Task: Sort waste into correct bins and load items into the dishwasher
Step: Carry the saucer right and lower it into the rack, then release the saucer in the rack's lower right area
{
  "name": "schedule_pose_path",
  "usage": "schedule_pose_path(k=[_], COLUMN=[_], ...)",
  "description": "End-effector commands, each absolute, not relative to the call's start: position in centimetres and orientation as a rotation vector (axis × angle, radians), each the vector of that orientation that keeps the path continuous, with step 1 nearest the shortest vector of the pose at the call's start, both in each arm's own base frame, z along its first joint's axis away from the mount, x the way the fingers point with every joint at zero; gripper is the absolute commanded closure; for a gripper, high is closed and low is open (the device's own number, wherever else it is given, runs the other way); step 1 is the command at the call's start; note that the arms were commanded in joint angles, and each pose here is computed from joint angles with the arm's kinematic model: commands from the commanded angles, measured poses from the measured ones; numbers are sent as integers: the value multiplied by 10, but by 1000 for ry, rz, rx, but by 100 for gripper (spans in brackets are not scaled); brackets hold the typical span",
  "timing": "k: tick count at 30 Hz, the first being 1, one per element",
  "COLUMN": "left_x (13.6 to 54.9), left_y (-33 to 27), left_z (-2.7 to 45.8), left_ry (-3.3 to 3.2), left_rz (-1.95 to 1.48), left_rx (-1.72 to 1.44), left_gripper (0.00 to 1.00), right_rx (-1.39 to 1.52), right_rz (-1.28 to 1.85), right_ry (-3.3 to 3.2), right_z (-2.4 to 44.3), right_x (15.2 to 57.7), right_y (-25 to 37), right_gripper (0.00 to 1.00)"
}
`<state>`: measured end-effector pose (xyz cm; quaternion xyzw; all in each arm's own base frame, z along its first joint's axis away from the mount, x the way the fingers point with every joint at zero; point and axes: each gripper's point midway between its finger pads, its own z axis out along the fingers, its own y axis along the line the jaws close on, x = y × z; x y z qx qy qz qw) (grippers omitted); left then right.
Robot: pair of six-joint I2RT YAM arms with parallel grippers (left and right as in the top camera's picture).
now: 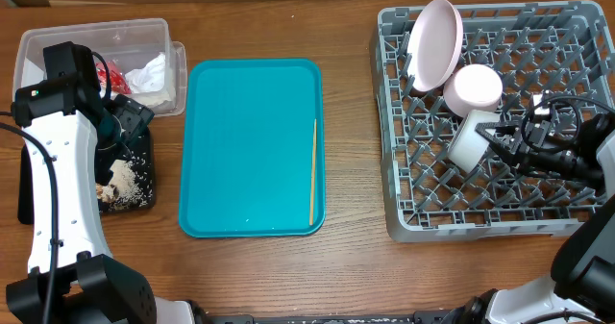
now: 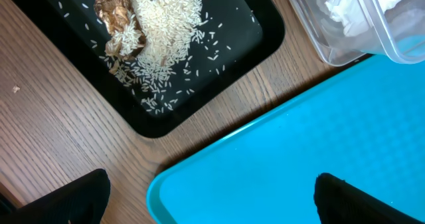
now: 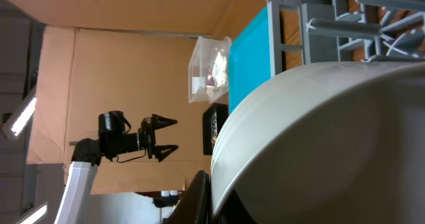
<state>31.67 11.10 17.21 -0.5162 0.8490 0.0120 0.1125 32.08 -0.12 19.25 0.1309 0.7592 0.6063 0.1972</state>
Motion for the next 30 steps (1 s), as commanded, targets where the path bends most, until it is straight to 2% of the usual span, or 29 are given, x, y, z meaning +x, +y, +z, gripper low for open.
schedule_pose_path(k=[1, 19, 25, 27, 30], left_x=[315, 315, 315, 315, 315], left_y=[112, 112, 112, 112, 112], left_z=[174, 174, 174, 174, 174], left_ry=[2466, 2466, 2466, 2466, 2466], left_rz=[28, 28, 28, 28, 28], left_rx=[-1542, -1542, -1542, -1542, -1542], left_gripper=[0, 0, 0, 0, 0], right_rx=[404, 706, 787, 836, 941], right_rz=[1733, 1564, 1445, 1361, 1214], right_ry=[2070, 2316, 2414, 2479, 2570], right_z=[200, 158, 149, 145, 135], right_x=[324, 303, 301, 301, 298], right_y=[-4, -43, -59, -68, -84], right_gripper=[96, 96, 78, 68, 61])
